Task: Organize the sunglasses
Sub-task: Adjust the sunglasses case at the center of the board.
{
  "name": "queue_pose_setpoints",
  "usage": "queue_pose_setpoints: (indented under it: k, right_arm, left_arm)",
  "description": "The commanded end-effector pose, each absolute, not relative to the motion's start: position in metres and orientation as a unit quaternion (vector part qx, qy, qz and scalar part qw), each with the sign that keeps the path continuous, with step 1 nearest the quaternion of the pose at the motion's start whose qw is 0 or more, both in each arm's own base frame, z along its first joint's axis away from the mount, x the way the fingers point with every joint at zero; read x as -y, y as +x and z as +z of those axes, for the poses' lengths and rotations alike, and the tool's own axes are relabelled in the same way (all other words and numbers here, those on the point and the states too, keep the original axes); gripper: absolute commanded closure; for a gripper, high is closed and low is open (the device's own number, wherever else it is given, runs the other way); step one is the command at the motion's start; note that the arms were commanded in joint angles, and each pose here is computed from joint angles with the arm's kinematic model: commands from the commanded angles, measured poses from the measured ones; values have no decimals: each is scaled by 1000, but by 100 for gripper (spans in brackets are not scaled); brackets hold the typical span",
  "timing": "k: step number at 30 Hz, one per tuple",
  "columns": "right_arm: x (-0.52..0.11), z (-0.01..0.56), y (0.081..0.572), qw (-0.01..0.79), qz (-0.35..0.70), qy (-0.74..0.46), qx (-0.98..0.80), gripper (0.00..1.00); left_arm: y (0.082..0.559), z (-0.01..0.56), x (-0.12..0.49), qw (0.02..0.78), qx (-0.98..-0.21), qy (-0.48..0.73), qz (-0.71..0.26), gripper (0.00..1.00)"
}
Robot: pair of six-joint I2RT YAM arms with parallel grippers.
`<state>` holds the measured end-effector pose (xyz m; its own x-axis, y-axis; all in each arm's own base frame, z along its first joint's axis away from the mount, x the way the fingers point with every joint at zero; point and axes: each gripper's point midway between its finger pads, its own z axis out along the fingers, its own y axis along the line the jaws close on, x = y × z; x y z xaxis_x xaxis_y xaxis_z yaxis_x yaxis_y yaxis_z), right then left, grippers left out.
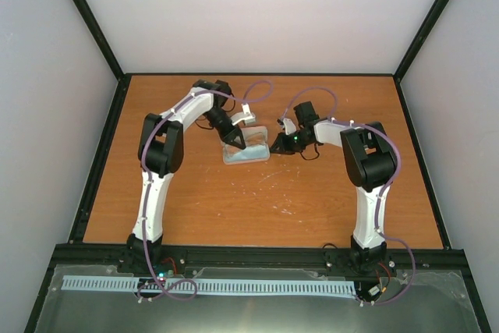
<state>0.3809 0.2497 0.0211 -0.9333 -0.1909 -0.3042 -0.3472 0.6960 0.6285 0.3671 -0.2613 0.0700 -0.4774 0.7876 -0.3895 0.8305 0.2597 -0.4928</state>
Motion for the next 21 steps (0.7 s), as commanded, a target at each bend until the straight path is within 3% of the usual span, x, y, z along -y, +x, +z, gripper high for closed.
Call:
queue_pose_setpoints:
  k: [1, 21]
  right_arm:
    - [-246, 14, 368, 90, 344, -146, -923, 90]
    - [-250, 7, 360, 79, 342, -147, -925, 88]
  left_arm:
    - [350, 82, 264, 34, -777, 537, -328, 99]
    - [353, 56, 262, 25, -743, 612, -270, 99]
